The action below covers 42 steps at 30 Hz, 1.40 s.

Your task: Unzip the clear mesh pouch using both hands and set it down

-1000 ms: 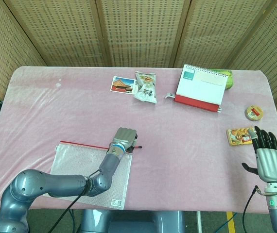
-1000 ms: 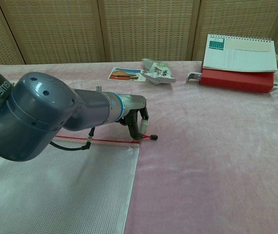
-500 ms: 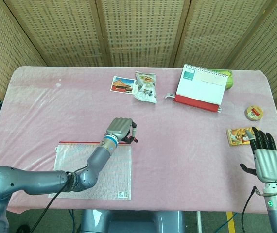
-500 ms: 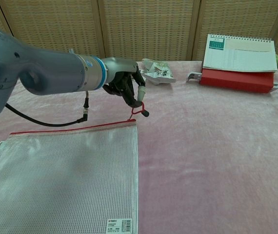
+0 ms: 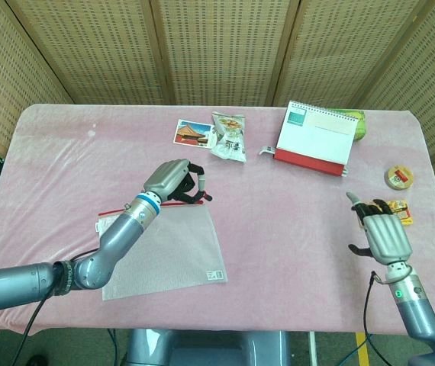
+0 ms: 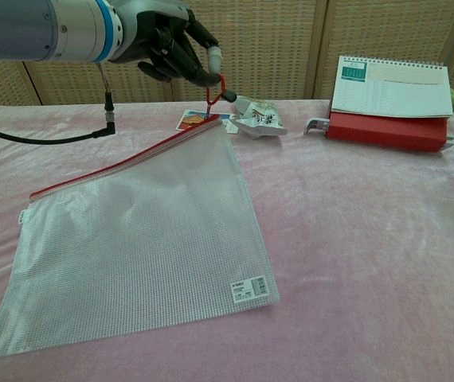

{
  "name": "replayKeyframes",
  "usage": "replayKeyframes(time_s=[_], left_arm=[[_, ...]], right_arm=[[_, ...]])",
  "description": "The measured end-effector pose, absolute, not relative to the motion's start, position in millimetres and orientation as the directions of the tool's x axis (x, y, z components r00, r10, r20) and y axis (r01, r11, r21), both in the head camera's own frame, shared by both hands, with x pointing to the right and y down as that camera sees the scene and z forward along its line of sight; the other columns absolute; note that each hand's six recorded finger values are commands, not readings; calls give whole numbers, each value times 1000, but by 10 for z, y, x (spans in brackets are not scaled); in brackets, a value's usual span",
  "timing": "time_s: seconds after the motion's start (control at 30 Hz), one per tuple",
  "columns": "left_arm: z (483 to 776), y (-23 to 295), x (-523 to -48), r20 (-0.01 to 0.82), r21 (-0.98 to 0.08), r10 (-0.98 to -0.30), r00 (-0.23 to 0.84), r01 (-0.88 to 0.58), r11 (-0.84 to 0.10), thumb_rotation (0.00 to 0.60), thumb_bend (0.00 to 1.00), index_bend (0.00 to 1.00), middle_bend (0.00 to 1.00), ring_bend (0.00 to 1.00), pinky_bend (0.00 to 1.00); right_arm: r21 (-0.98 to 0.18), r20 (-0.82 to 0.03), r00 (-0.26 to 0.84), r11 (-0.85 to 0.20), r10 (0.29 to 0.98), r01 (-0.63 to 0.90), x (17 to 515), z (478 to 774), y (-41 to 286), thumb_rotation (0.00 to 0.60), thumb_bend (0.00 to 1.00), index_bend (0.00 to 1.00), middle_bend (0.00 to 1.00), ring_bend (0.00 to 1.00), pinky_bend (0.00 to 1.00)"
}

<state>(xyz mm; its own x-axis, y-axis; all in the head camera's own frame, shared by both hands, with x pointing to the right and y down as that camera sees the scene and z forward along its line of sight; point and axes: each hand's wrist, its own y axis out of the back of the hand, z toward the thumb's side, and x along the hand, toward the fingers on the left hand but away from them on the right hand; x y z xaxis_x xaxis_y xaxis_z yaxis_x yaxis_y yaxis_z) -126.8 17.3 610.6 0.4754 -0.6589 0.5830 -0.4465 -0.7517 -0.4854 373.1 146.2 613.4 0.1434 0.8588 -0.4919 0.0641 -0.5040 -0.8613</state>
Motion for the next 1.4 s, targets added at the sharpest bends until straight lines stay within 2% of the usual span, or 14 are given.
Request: replayKeyframes(time_s=[0.07,0.17,0.3,0.4,0.53,0.8,1.0,1.4], left_arm=[[6022,144,-1272,565,-478,-664,489,-462,-747,600,695,852,1000,924,1000],[5972,155,-1224,554,-451,-664,503,-489,-747,600,695,853,1000,927,1000],[5937,185,-1132,533,-432,-667,520,-511,-743,600,692,853,1000,927,1000],[5937,223,-1043,520,-425,-670,529,-521,-741,600,688,853,1000,927,1000],[5941,282,-934,507,-411,-668,546,-528,-743,600,688,853,1000,927,1000],[5946,321,-797,480,-420,-678,556,-533,-735,600,688,853,1000,927,1000],[5955,346,-680,468,-415,-684,560,-544,-729,600,688,853,1000,927,1000],[5934,416,-583,465,-396,-678,569,-551,-734,600,687,853,1000,927,1000]], right_arm=[[-840,-511,163,-530,844,114,3648,6158,1389,600,0,209,936,948,1000],[-765,-564,194,-596,803,242,3483,6217,1279,600,0,213,971,983,1000],[-575,-661,264,-700,703,425,3174,6317,1140,600,0,243,985,992,1000],[-447,-693,330,-741,641,502,2872,6324,990,600,0,302,991,995,1000],[-328,-706,370,-742,604,584,2626,6296,855,600,0,360,991,995,1000],[-119,-731,433,-724,527,680,2314,6245,792,600,0,401,991,995,1000],[-93,-730,450,-727,515,681,2189,6319,809,600,0,414,991,996,1000],[-92,-706,454,-706,544,702,1934,6444,770,600,14,471,991,996,1000]])
